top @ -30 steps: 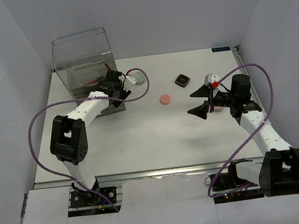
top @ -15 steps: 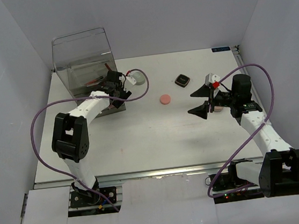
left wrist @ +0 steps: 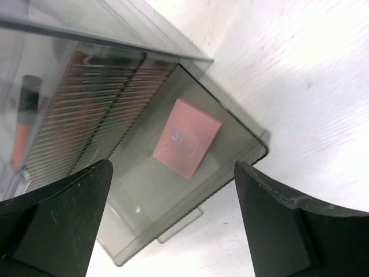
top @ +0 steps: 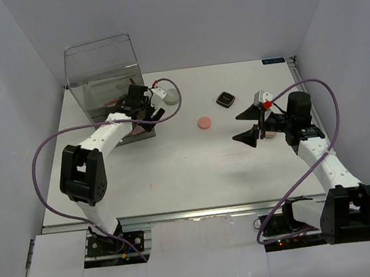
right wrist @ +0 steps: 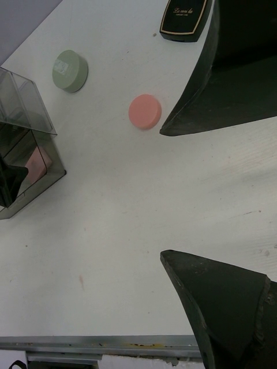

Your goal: Organize the makeup

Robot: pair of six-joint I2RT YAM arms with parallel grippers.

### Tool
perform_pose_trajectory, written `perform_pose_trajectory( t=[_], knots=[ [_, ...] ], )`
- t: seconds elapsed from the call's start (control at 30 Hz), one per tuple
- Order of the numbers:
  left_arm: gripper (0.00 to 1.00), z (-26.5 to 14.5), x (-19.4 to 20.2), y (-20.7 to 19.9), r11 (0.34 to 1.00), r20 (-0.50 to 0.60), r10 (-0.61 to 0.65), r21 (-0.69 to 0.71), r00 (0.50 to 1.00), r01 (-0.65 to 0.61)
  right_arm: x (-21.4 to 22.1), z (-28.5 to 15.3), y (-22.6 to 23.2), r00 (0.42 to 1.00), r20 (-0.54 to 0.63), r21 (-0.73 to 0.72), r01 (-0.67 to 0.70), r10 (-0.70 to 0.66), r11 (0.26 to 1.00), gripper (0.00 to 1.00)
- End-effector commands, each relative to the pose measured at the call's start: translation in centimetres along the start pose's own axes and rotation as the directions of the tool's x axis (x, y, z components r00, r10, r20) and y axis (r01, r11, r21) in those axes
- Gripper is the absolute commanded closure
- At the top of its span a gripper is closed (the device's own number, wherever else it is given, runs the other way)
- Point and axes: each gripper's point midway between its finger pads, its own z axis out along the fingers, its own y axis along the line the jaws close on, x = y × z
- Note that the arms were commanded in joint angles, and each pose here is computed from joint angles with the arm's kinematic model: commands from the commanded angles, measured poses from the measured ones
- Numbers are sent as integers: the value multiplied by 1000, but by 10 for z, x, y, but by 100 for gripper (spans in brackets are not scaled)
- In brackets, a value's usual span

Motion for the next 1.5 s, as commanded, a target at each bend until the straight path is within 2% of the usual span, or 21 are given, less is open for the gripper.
perform_pose_trajectory(
  t=[0.0,0.1,0.17,0.3,0.43,0.53,0.67,0.83,0.9,1.03,1.13,1.2,1.47],
  knots=[
    [2,-63,-55,7,975,239,-220,79,946,207,-16,-2,-5,998,25,11,58,-58,998,14],
    [2,-90,-61,-3,931,303,-362,159,882,327,-14,-2,-10,999,12,37,41,-42,998,14],
    [2,-110,-66,-11,887,346,-459,232,819,399,-11,-2,-15,1000,2,58,24,-25,998,14],
    [2,-135,-54,-39,790,344,-606,372,718,488,-2,-4,-33,999,-38,154,-17,23,988,13],
    [2,-141,-30,-60,753,319,-645,418,694,508,11,-8,-52,993,-87,246,-58,81,968,12],
    [2,-153,-24,-57,770,378,-632,401,676,495,21,-13,-68,984,-131,321,-73,121,944,8],
    [2,-158,-15,-60,778,404,-625,397,668,487,43,-28,-94,950,-234,459,-82,209,885,4],
    [2,-167,-16,-63,768,410,-636,425,654,480,75,-58,-125,869,-362,630,-40,338,776,2],
    [2,-171,-15,-62,768,420,-636,420,648,483,86,-77,-141,840,-387,718,16,381,696,2],
    [2,-175,-12,-63,768,429,-638,420,640,484,107,-97,-156,787,-389,810,45,479,584,10],
    [2,-180,-11,-60,771,445,-635,413,631,485,124,-107,-161,748,-381,852,55,544,521,10],
    [2,-182,-12,-59,773,452,-634,410,628,485,133,-110,-161,721,-382,862,53,578,504,10],
    [2,-183,-11,-58,773,455,-633,408,626,485,161,-105,-154,637,-406,854,9,655,521,10]
  ],
)
